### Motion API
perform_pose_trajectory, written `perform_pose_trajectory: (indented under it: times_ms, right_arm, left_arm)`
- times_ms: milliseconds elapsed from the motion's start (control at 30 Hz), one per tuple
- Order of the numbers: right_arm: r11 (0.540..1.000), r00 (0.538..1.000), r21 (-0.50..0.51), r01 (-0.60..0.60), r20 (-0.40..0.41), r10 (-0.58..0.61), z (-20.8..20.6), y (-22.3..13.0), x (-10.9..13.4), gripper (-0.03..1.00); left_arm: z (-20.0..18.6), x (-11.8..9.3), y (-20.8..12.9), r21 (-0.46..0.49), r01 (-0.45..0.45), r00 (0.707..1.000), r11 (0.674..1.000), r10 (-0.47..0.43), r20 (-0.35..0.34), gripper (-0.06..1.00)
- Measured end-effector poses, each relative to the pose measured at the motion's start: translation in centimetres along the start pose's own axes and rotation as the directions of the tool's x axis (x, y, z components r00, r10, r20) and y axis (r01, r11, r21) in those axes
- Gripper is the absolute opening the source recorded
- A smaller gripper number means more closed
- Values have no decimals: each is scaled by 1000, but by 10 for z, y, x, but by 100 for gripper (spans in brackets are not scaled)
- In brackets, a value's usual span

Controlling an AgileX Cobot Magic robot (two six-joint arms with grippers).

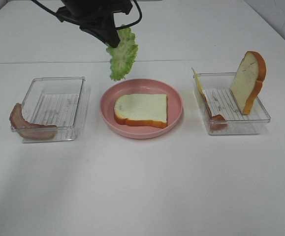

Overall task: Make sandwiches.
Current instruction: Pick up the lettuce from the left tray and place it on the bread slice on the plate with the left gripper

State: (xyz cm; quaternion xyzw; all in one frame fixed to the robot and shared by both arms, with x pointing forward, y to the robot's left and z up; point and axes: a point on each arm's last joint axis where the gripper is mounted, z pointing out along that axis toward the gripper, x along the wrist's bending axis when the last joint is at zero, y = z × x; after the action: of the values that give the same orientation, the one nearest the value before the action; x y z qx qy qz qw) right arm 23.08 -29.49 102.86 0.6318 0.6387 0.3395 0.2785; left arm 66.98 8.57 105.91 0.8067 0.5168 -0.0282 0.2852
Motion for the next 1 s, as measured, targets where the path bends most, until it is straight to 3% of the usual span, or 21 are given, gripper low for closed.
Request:
perform_pose_trajectory:
  times_ms: [133, 567, 1000]
  right_arm:
    - [1000, 1000, 0, 0, 0, 0, 0, 0, 0, 79]
    - [1000, 1000, 0, 0, -1, 0, 0, 0, 0, 79]
    - [1000, 1000, 0, 0, -1, 0, 0, 0, 0, 79]
  left_arm:
    - [16, -16, -1, 9, 2, 994, 1000, -3, 112, 0]
    - [72, -13, -9, 84, 31, 962, 996, -53, 268, 0]
    - [107, -1, -16, 121, 70, 950, 990, -103, 293, 0]
